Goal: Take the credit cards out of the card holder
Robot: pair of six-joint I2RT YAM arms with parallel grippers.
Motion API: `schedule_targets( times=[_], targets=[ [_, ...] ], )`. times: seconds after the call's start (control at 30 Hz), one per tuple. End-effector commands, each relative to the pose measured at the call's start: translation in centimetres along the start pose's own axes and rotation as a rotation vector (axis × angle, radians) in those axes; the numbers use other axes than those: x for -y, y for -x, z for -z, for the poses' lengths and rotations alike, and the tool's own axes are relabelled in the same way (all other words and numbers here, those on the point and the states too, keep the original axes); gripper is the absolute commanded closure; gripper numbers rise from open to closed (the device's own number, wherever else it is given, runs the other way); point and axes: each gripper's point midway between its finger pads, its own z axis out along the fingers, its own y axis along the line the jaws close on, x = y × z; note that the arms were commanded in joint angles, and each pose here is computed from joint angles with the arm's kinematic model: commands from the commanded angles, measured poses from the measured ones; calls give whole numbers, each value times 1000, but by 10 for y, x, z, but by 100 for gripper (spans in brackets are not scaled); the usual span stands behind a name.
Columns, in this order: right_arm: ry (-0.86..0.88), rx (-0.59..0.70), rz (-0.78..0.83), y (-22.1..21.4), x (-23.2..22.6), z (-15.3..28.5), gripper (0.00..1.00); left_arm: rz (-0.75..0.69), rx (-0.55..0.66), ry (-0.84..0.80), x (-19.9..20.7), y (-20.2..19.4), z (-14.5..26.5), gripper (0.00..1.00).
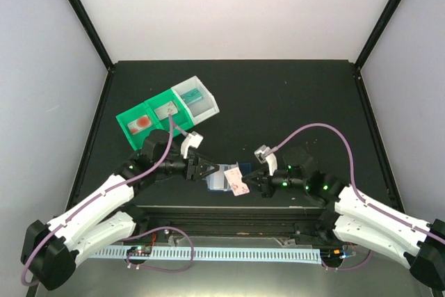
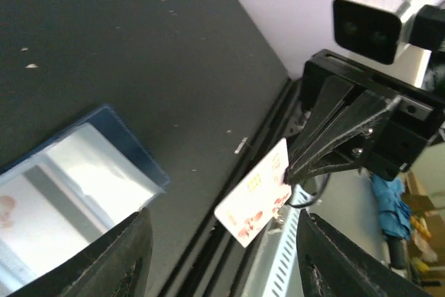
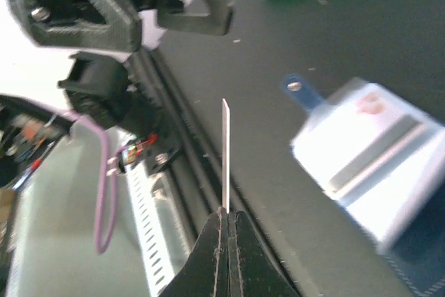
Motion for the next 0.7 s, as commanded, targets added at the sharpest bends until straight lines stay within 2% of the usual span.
schedule_targets(
  times=[0.0, 0.13, 0.3, 0.67],
  targets=[
    [244, -57, 87, -2, -49, 13, 99, -73, -14, -131, 36, 1, 12, 43],
    [350, -58, 98, -1, -67, 18, 99, -86, -31, -190, 51, -1, 17, 48],
    [386, -45, 97, 2, -73, 19, 99, -92, -61, -243, 63, -6, 21, 53],
    [412, -65, 49, 4, -74, 9, 99, -101, -103, -302, 70, -15, 17, 51]
  ],
)
